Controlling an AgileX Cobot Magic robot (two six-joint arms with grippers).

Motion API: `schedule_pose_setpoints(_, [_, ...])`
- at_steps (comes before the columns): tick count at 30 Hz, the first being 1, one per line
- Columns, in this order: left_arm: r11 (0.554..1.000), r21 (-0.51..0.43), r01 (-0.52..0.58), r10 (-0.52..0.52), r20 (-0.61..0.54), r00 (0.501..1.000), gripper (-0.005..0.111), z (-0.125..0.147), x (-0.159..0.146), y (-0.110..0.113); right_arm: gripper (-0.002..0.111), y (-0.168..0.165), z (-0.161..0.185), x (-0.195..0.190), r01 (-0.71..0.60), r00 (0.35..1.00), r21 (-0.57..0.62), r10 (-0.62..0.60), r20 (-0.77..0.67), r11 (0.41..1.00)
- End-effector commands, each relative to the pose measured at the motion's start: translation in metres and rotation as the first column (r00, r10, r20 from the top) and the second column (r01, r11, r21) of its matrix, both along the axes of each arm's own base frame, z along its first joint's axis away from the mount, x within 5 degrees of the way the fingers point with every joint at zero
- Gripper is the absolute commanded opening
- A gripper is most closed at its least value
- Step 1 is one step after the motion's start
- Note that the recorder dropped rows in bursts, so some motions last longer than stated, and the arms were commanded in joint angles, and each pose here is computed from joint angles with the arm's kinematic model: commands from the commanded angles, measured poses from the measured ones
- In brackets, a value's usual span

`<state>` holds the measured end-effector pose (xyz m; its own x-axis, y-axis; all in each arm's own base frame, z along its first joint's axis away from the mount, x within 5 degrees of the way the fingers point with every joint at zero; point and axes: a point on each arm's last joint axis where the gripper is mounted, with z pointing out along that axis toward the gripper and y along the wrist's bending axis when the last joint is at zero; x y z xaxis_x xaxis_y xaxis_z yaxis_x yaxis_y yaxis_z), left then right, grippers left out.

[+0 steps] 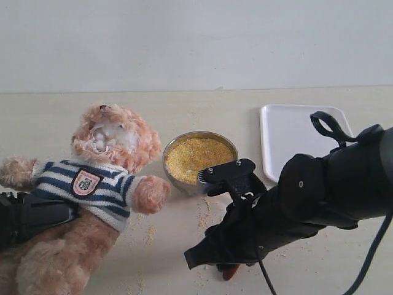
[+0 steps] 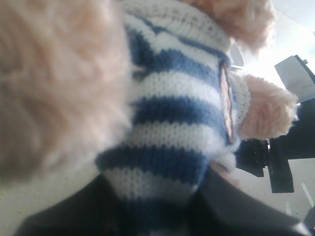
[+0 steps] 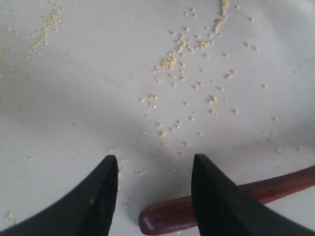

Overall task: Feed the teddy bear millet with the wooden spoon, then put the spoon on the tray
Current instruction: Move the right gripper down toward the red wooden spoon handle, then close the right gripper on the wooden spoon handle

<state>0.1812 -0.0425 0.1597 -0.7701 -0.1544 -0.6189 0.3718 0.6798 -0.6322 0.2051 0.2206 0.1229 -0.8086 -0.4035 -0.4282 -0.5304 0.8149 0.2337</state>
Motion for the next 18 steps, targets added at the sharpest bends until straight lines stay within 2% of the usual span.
schedule_pose_setpoints(1, [1.000,-0.025,0.014,-0.013,0.013,1.000,0.005,0.002,-0.001,-0.002,0.047,0.001,0.000,-0.002,-0.009,0.999,0.000,0.009,-0.032,1.000])
schedule_pose_setpoints(10, [1.000,-0.025,0.014,-0.013,0.013,1.000,0.005,0.002,-0.001,-0.002,0.047,-0.001,-0.003,-0.012,-0.051,0.990,-0.031,0.047,-0.132,0.998])
schedule_pose_setpoints(18, [1.000,-0.025,0.014,-0.013,0.013,1.000,0.005,0.002,-0.001,-0.002,0.047,-0.016,-0.007,-0.012,-0.045,0.990,-0.205,0.017,-0.139,0.978])
